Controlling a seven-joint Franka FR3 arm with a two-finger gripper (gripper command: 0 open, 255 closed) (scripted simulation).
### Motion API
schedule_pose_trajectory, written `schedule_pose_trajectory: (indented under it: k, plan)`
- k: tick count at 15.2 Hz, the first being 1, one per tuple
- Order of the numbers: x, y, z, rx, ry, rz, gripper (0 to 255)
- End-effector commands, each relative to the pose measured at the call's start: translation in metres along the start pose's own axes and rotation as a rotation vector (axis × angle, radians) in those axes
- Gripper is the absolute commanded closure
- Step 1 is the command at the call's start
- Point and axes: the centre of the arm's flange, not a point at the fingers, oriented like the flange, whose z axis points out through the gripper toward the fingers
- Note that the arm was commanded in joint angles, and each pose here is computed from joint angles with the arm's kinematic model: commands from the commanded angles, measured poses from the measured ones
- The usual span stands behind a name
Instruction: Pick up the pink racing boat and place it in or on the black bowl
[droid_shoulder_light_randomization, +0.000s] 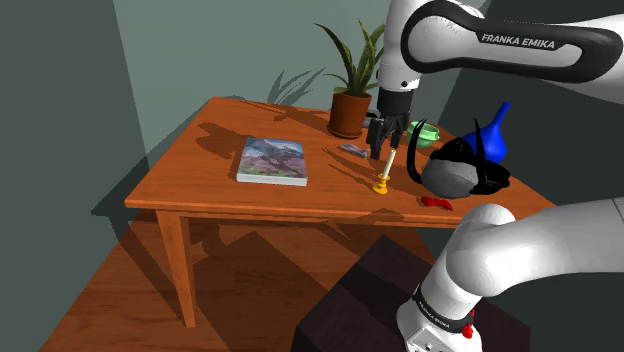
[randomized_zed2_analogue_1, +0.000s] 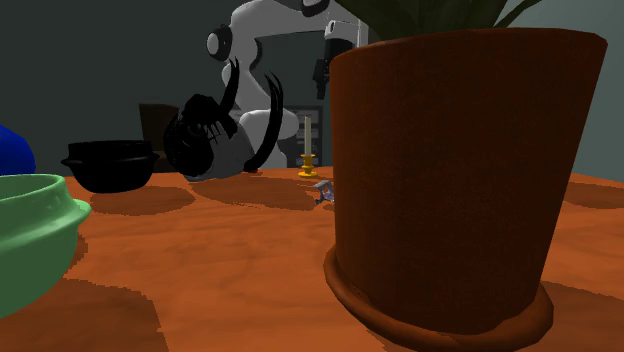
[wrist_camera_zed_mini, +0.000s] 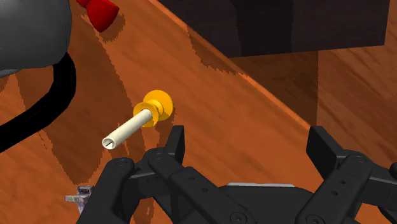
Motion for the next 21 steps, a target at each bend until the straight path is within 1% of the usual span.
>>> schedule_pose_trajectory:
  k: [1, 21]
  plan:
    - [0.000, 0.000, 0.000, 0.000, 0.000, 0.000, 0]
    - [0.170, 0.168, 0.092, -0.031, 0.046, -0.019, 0]
